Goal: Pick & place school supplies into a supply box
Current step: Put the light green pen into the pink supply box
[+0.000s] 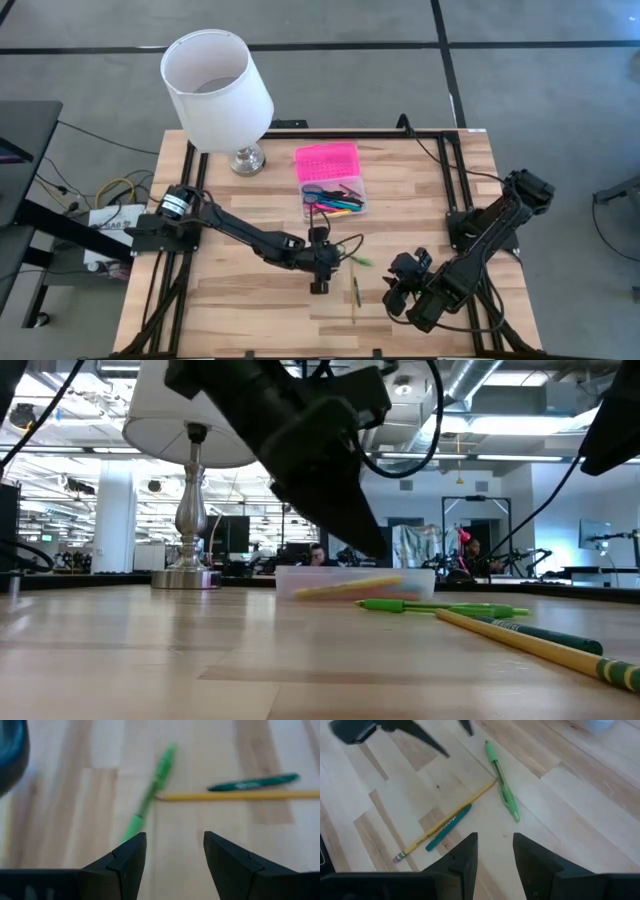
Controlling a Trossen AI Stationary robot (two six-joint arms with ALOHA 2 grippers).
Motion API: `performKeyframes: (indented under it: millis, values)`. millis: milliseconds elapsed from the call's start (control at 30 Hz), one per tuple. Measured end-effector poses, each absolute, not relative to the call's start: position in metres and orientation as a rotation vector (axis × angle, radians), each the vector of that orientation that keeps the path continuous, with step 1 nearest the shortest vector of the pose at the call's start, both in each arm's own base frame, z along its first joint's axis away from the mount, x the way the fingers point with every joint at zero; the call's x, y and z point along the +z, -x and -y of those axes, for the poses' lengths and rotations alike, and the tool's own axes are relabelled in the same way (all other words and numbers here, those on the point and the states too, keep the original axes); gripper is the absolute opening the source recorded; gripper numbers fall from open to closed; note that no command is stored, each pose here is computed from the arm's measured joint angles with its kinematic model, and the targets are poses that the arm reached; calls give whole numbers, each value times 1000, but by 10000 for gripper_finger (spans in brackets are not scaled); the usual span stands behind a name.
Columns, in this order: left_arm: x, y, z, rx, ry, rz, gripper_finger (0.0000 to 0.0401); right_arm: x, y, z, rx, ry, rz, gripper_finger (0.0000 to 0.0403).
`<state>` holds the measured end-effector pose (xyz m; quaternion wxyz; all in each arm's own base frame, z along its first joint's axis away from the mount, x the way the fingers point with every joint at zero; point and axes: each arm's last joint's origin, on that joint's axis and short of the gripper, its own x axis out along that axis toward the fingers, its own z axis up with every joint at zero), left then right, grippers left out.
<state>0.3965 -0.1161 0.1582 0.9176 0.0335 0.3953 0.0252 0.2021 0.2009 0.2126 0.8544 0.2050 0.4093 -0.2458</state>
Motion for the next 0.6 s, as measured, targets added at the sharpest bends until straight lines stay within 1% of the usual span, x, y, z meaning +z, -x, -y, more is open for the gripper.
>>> performKeyframes:
  millis: [167,233,300,433,533,600]
  values:
    - [162,-406,98,54,-155,-761,194,212,-202,-201,-519,-431,-861,117]
    - [163,-411,87,22,-170,-742,194,212,-203,-199,-525,-429,-862,117]
    - [160,-418,75,-11,-162,-720,194,212,-203,-199,-525,-429,-862,117]
    - [150,-425,56,-64,-131,-744,194,212,-203,-200,-520,-437,-861,117]
    - [147,-431,51,-109,-144,-729,194,212,-202,-202,-513,-447,-859,117]
    - [144,-430,48,-158,-147,-757,194,211,-201,-203,-510,-445,-860,117]
